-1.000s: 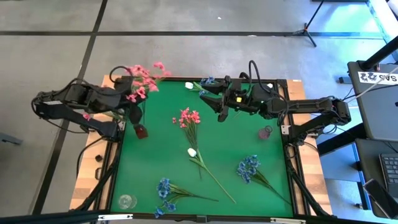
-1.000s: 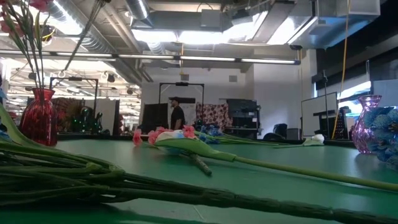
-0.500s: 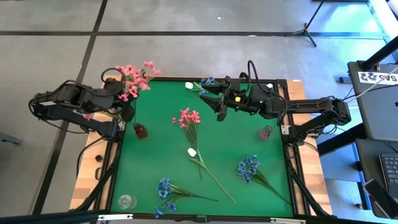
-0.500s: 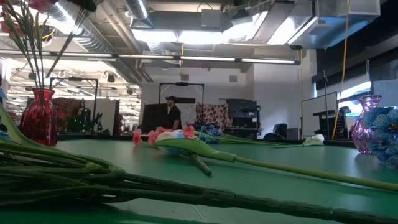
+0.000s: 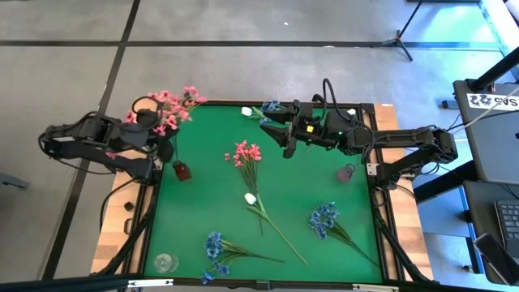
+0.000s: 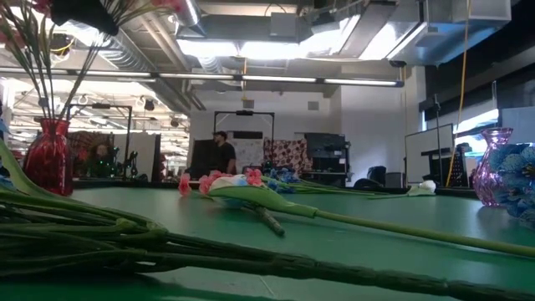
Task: Sort flowers into vase by color
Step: Put the left pink flower into the red vase
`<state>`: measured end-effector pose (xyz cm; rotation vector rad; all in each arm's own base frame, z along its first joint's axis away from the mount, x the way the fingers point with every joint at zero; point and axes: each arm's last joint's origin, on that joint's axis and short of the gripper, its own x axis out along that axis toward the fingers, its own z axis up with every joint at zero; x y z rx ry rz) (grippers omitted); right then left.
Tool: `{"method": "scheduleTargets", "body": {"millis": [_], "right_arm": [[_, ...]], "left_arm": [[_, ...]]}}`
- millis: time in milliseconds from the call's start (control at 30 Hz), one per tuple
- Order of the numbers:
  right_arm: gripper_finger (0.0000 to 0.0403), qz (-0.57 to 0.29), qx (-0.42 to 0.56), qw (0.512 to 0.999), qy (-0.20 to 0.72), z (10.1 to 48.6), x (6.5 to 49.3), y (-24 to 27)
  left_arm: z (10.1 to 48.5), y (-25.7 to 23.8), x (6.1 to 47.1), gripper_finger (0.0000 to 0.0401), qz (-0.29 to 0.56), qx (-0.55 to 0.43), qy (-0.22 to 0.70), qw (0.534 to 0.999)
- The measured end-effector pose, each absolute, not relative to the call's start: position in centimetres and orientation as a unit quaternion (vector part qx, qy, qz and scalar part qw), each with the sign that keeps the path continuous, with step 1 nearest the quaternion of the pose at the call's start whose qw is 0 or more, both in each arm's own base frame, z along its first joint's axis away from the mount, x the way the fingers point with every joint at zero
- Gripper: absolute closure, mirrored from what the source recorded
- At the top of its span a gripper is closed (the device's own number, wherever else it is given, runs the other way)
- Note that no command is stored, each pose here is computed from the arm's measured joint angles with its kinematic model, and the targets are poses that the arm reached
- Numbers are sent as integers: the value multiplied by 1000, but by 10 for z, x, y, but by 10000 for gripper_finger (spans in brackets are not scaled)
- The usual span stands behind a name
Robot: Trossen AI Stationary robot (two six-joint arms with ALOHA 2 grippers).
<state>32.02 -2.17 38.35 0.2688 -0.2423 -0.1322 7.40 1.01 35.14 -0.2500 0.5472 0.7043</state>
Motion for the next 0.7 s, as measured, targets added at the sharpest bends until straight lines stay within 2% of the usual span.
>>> {"method": "scheduleTargets", "body": {"millis": [233, 467, 567, 700], "right_arm": [[165, -66, 136, 982, -116, 383, 320, -22], [165, -67, 143, 982, -108, 381, 321, -22], [165, -64, 142, 982, -106, 381, 321, -22], [165, -58, 142, 983, -101, 380, 321, -21]], "left_arm": [[349, 8, 68, 391, 291, -144, 291, 900], [345, 7, 64, 390, 285, -158, 317, 891], [343, 6, 63, 375, 278, -172, 330, 885], [342, 5, 62, 332, 258, -201, 345, 880]]}}
